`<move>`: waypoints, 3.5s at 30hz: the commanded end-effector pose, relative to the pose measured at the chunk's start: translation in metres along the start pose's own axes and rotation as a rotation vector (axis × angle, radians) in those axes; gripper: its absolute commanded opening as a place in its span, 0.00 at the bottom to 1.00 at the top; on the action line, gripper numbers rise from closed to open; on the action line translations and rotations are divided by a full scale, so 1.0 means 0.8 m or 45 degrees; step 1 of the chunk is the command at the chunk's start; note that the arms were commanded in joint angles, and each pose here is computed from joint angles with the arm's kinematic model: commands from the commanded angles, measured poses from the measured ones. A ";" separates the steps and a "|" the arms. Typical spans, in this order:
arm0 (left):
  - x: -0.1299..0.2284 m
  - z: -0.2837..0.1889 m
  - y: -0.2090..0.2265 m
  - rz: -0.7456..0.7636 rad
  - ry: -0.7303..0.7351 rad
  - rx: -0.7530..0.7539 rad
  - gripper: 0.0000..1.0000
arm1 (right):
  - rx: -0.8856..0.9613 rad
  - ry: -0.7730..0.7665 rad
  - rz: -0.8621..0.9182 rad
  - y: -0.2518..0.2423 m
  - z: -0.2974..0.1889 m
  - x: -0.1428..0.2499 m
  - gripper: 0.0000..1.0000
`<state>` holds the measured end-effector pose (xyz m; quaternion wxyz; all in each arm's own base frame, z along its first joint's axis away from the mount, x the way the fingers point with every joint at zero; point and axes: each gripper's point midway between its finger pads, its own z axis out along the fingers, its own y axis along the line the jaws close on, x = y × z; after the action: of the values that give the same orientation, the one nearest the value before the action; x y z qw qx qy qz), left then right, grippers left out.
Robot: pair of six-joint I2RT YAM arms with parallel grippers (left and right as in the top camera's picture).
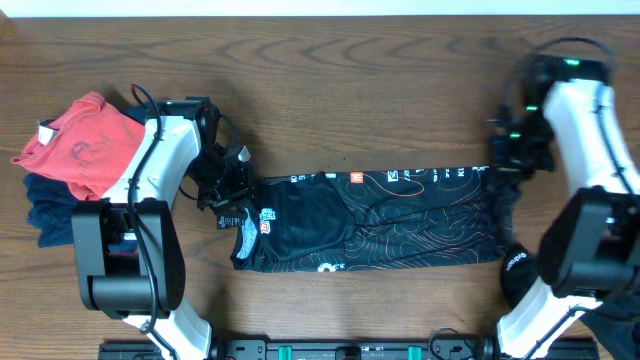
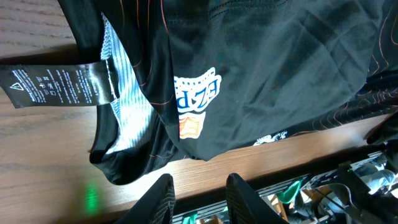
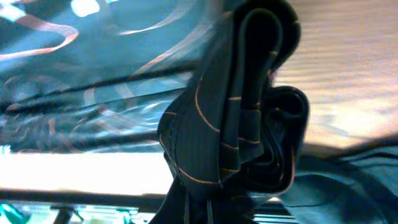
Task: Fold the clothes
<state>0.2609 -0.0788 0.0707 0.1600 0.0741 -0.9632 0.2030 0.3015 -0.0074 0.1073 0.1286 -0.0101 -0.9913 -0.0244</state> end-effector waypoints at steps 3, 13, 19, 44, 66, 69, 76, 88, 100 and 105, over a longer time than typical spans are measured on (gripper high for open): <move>-0.002 -0.012 -0.004 0.034 -0.042 -0.006 0.30 | 0.047 0.009 -0.090 0.071 0.003 0.011 0.01; -0.002 -0.012 -0.004 0.034 -0.040 -0.006 0.30 | 0.105 -0.024 -0.235 0.168 0.015 0.030 0.02; -0.002 -0.012 -0.004 0.034 -0.040 -0.006 0.31 | 0.123 -0.045 -0.321 0.199 0.020 0.040 0.29; -0.002 -0.012 -0.004 0.035 -0.043 -0.006 0.31 | 0.172 -0.048 -0.210 0.136 0.101 0.015 0.47; -0.003 -0.012 -0.004 0.036 -0.047 -0.005 0.31 | -0.231 0.027 -0.734 0.212 0.135 0.051 0.02; -0.003 -0.012 -0.004 0.037 -0.047 -0.005 0.31 | -0.236 0.097 -0.833 0.220 0.137 0.074 0.02; -0.004 -0.012 -0.004 0.037 -0.047 -0.005 0.31 | -0.203 0.211 -0.923 0.225 0.139 0.108 0.15; -0.003 -0.010 -0.003 0.035 -0.042 -0.006 0.45 | -0.115 0.115 -0.855 0.219 0.139 0.082 0.27; 0.003 -0.003 0.001 0.023 -0.017 -0.009 0.53 | -0.130 -0.182 -0.857 0.232 0.058 0.048 0.29; 0.005 -0.001 0.002 0.022 -0.010 -0.010 0.64 | -0.022 -0.375 -0.601 0.191 0.016 0.022 0.32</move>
<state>0.2617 -0.0788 0.0704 0.1580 0.0726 -0.9635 0.2034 0.2658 0.1699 0.0878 0.0172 0.2817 -0.9542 -0.0988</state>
